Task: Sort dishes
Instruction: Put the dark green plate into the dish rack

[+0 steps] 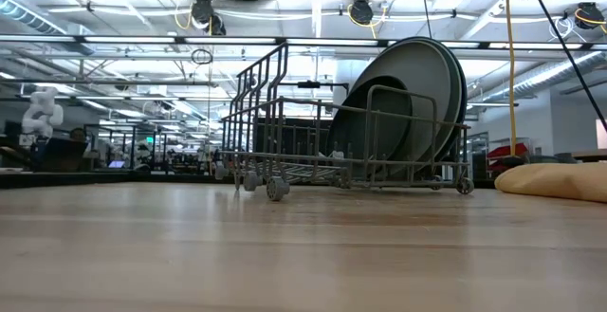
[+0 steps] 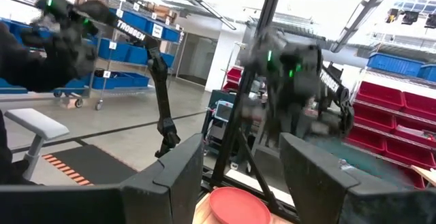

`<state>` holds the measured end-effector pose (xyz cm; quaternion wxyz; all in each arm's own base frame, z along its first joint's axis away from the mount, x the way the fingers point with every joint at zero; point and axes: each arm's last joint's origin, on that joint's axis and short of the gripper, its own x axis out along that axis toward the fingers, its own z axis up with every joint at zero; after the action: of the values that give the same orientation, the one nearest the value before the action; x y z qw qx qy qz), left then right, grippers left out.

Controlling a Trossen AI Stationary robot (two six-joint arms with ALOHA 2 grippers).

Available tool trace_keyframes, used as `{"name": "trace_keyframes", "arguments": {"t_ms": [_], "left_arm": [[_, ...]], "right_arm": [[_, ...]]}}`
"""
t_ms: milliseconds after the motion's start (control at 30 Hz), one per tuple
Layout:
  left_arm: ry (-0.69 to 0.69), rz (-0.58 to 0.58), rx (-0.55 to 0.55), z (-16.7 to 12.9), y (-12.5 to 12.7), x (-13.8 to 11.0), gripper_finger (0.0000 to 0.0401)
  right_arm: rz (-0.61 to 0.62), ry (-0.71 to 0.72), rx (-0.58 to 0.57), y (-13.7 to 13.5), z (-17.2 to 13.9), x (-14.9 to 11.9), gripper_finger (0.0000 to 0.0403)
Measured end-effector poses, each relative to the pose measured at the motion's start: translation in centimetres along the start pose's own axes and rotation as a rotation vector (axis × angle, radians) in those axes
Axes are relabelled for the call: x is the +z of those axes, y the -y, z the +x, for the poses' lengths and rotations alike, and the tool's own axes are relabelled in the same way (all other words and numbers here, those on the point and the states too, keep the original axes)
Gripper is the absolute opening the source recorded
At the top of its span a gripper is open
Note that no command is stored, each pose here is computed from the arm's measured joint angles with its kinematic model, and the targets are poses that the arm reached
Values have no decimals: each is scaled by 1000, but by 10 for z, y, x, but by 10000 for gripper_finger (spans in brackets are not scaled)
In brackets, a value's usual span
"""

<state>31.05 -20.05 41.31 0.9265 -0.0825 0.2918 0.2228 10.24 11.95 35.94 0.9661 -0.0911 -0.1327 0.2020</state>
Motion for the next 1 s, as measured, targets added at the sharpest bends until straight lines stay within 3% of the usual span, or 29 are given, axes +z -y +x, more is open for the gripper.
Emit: {"name": "trace_keyframes", "arguments": {"t_ms": [100,200,367,500,667,833,1000], "left_arm": [[229,0,5,-11,4,28,2],[346,-11,22,-3,2,53,2],[429,-130,76,36,-23,89,2],[472,-228,140,81,-44,101,2],[592,-393,147,136,-55,93,2],[652,-602,241,190,-68,46,2],[646,-722,308,211,-77,15,1]], "right_arm": [[-6,0,1,0,0,0,185],[-7,2,0,0,0,0,185],[4,14,-5,1,0,1,185],[12,14,-4,0,0,1,185],[12,13,-3,0,0,1,185],[7,6,0,0,0,1,185],[-2,-3,3,0,0,0,185]]}}
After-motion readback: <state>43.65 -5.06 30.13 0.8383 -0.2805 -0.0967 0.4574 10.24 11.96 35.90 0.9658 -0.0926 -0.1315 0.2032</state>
